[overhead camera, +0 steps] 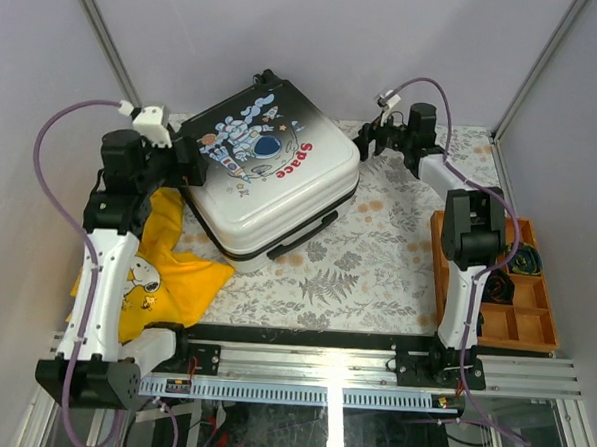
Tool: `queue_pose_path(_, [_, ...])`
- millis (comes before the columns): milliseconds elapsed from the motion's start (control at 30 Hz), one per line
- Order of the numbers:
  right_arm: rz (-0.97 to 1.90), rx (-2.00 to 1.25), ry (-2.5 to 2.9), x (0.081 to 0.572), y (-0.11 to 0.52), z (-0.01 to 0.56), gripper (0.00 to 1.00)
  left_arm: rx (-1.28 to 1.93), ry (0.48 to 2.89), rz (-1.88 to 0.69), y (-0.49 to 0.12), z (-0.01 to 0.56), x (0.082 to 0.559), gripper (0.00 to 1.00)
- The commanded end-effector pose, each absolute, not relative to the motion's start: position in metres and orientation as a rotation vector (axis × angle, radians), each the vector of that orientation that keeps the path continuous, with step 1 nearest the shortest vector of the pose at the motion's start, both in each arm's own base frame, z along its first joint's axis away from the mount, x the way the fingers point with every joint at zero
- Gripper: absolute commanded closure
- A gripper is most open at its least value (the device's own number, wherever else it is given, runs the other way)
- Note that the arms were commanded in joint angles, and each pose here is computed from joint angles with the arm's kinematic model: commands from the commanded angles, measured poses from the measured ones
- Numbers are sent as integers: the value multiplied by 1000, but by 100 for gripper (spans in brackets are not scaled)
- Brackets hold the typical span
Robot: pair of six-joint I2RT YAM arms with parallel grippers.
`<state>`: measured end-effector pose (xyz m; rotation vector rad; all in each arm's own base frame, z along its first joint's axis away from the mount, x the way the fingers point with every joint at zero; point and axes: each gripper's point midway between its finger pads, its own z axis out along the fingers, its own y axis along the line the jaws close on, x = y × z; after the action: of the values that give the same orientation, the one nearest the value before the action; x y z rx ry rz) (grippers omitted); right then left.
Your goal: Pack the luggage
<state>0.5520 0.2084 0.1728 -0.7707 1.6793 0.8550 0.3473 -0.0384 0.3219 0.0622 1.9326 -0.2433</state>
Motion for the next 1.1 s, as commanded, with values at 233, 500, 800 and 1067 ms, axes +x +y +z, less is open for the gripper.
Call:
queue_pose_path(233, [922, -956, 1565, 524, 263, 179, 12, -315, 2117, -633, -18, 244, 334, 0])
queue_pose_path(500, [1060, -1049, 1543, 445, 280, 175, 11, -243, 2099, -760, -25, 226, 370, 2])
queue_pose_path(800, [1096, -1083, 1573, 379, 272, 166, 10, 95, 2209, -951, -123, 171, 381, 14])
queue_pose_path(1067, [1004, -1017, 1685, 351, 229, 162, 8, 275, 2216, -1043, -188, 171, 399, 19])
